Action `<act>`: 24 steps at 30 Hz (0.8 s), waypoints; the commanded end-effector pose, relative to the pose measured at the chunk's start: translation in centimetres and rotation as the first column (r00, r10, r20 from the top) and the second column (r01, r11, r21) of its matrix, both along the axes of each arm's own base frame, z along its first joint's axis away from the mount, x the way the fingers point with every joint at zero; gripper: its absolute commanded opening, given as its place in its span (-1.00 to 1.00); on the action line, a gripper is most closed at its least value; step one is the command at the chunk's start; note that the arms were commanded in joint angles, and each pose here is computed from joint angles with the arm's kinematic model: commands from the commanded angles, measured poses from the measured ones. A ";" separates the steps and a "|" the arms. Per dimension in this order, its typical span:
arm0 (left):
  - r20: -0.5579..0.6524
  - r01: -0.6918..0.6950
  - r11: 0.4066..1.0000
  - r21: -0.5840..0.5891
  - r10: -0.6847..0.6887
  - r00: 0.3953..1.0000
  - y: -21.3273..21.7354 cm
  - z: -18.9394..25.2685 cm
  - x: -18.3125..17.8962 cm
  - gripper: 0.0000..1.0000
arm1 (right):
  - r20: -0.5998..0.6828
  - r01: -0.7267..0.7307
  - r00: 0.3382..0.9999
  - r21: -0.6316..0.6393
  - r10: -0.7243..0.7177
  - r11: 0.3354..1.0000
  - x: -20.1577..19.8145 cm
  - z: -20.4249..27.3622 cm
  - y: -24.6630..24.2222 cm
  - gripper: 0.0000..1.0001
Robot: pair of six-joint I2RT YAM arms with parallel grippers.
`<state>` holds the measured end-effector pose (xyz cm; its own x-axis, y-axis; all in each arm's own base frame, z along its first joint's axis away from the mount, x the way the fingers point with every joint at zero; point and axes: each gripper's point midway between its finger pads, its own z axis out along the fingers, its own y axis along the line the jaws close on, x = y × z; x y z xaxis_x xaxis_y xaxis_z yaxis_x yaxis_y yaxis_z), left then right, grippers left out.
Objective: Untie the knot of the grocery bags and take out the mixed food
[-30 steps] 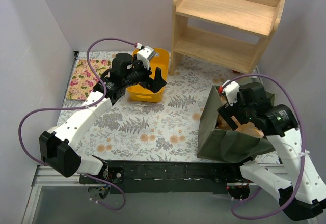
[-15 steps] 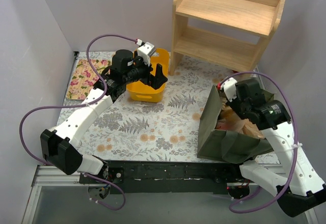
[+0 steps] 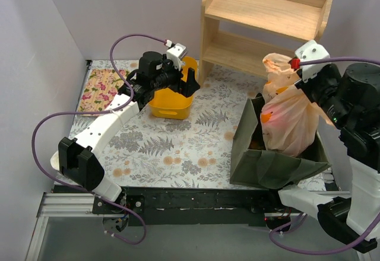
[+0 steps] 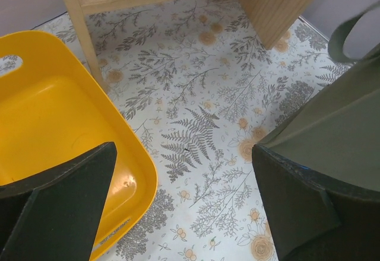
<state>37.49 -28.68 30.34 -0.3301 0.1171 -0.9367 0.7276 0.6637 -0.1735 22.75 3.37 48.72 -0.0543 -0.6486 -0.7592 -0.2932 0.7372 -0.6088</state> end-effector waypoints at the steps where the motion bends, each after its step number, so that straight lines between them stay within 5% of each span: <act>1: 0.096 -0.025 0.999 -0.033 0.029 0.995 0.4 4.2 0.4 0.96 | 0.310 -0.033 0.950 0.006 0.030 0.999 2.0 9.3 0.9 -0.97; 10: 0.195 -0.169 0.981 0.095 0.148 0.969 4.8 3.2 0.3 0.96 | 0.604 -0.177 0.786 0.022 0.128 0.984 3.2 18.7 4.1 -0.97; 14: 0.197 -0.343 0.934 0.100 0.319 0.927 10.5 3.1 1.7 0.96 | 0.715 -0.295 0.679 0.057 0.168 0.954 3.6 22.5 6.5 -0.97; 18: 0.183 -0.510 0.859 0.056 0.493 0.851 16.7 4.1 2.5 0.96 | 0.742 -0.449 0.626 0.093 0.238 0.889 4.4 23.6 9.9 -0.97; 24: 0.162 -0.582 0.811 0.060 0.567 0.808 20.6 3.7 1.3 0.96 | 0.677 -0.619 0.626 0.129 0.388 0.775 5.4 20.3 16.8 -0.97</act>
<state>40.92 -9.47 33.63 -0.2423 0.0594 -0.9684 0.2533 0.9674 -0.0040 32.50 17.92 63.47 0.5575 -0.3517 -0.7520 -0.3295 0.7377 -0.5892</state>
